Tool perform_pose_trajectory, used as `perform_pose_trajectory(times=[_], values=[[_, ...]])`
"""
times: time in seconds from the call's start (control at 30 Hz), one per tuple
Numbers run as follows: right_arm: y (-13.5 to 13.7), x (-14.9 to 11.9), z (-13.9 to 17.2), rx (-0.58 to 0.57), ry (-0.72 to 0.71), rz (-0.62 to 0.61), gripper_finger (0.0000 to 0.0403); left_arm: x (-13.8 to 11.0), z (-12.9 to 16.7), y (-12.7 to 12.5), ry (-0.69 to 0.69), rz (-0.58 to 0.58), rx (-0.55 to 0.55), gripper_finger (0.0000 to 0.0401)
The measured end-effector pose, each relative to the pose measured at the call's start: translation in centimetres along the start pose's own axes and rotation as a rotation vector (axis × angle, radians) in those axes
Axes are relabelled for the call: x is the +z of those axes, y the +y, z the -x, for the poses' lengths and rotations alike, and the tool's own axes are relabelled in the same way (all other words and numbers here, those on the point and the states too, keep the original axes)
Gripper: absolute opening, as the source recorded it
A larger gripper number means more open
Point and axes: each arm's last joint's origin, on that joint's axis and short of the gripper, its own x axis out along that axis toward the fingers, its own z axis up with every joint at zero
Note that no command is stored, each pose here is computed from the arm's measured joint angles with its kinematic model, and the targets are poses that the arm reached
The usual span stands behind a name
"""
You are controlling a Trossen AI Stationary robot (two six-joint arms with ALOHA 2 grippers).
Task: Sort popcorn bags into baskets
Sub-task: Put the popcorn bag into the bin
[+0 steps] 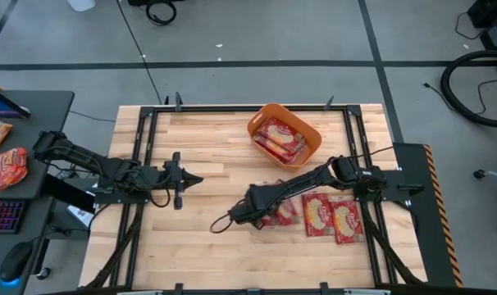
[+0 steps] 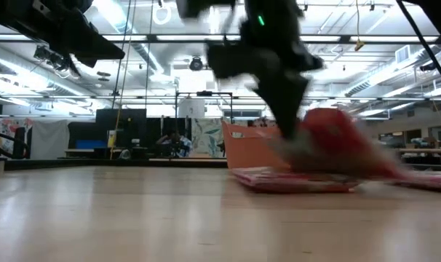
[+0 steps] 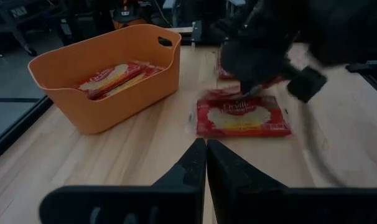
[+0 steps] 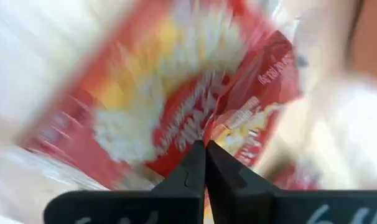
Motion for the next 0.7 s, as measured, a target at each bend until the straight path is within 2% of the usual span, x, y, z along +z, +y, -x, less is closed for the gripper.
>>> perform_pose_trajectory(times=[0.17, 0.33, 0.5, 0.7], values=[[0.2, 0.2, 4.6, -0.050, -0.318, 0.113, 0.0009, 0.0, 0.0, 0.0, 0.000, 0.000, 0.000, 0.0018], [-0.3, 0.0, 7.9, -0.213, -0.581, 0.284, 0.0008, 0.0, 0.0, 0.0, 0.000, 0.000, 0.000, 0.0018], [-1.6, 1.8, 8.1, -0.386, -0.625, 0.438, 0.0008, 0.0, 0.0, 0.0, 0.000, 0.000, 0.000, 0.0018], [-4.5, 5.8, 6.8, -0.464, -0.539, 0.463, 0.0008, 0.0, 0.0, 0.0, 0.001, -0.001, 0.000, 0.0018]])
